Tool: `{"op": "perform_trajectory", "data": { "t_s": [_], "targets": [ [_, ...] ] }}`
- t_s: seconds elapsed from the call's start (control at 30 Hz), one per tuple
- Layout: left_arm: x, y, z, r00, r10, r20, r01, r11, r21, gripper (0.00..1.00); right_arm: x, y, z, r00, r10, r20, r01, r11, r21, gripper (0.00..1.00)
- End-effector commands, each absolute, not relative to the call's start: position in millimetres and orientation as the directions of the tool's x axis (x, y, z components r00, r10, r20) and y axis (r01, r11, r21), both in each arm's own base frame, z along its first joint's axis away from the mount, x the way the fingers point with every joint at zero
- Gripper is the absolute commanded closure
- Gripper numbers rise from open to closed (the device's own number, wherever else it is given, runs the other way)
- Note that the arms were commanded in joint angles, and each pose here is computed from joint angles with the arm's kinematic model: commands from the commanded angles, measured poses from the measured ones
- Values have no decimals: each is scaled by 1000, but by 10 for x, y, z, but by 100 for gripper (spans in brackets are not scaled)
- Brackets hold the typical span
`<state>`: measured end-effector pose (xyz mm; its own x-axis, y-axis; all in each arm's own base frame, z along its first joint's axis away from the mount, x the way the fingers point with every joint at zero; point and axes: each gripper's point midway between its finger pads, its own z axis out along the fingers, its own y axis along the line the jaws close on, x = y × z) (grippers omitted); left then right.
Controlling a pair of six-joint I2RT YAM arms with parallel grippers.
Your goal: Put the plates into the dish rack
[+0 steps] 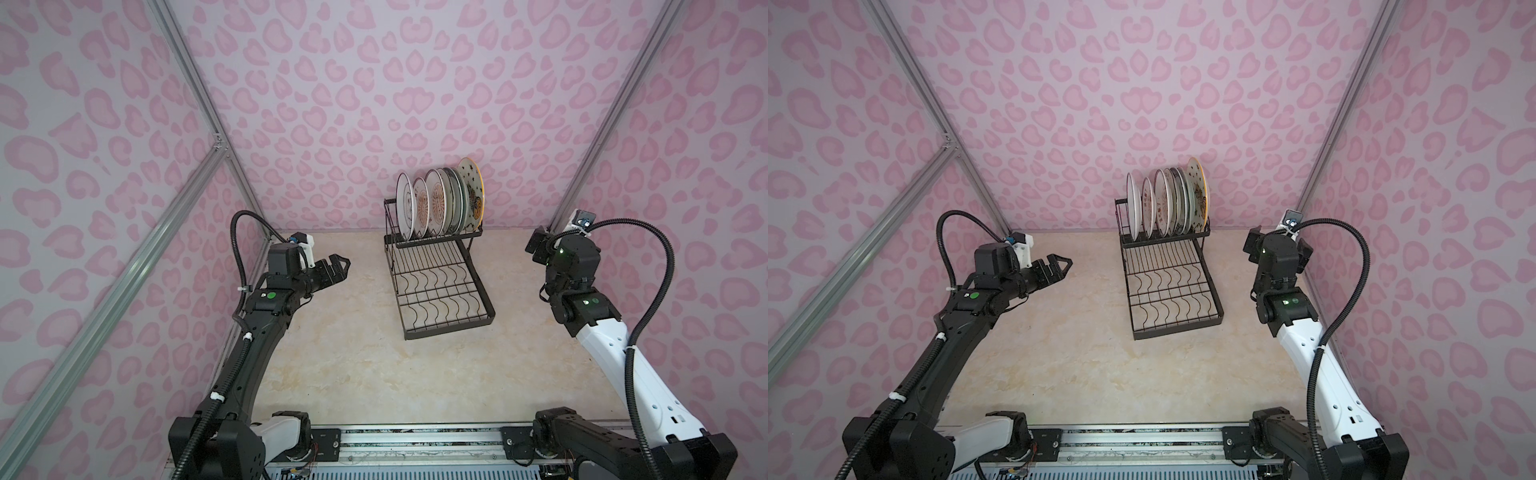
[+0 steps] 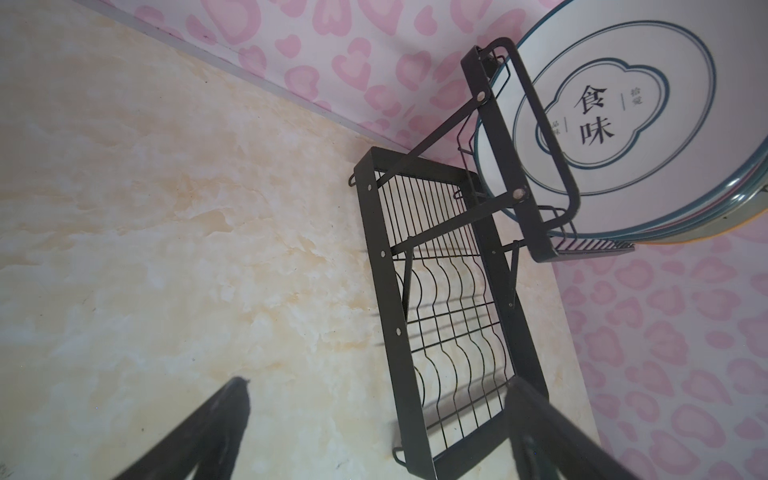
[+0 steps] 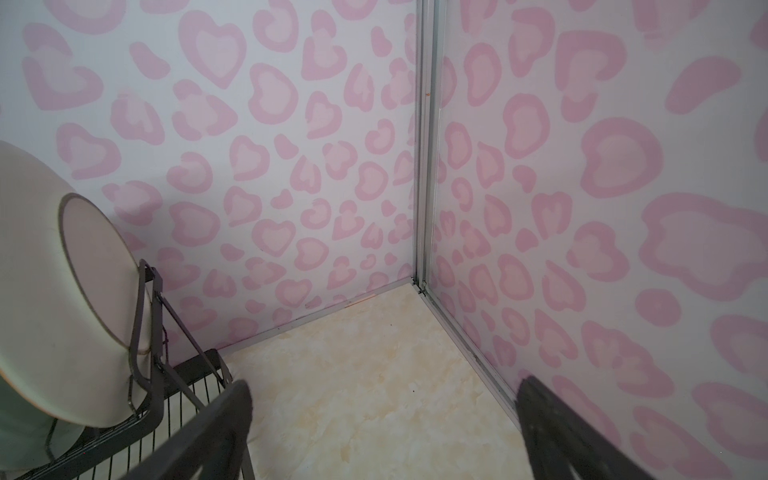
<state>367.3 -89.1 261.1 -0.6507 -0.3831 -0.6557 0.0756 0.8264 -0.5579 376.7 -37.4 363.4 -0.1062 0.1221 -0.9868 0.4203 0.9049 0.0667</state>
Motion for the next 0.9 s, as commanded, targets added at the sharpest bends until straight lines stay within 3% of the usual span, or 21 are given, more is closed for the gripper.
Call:
{"op": "perform_trajectory", "data": {
  "t_s": [0.0, 0.13, 0.87],
  "targets": [
    [3728, -902, 2700, -621, -348, -702, 130, 838, -531, 2, 3770, -465, 3562, -157, 107, -982, 461, 887, 23, 2],
    [3801, -849, 2671, -613, -331, -717, 116, 861, -496, 2, 3790, -537, 3501, -209, 94, -973, 492, 871, -21, 2],
    [3731, -693, 2874, -546, -205, -812, 152, 929, -337, 2, 3491, -824, 3703, -192, 32, -981, 607, 789, -93, 2]
  ]
}}
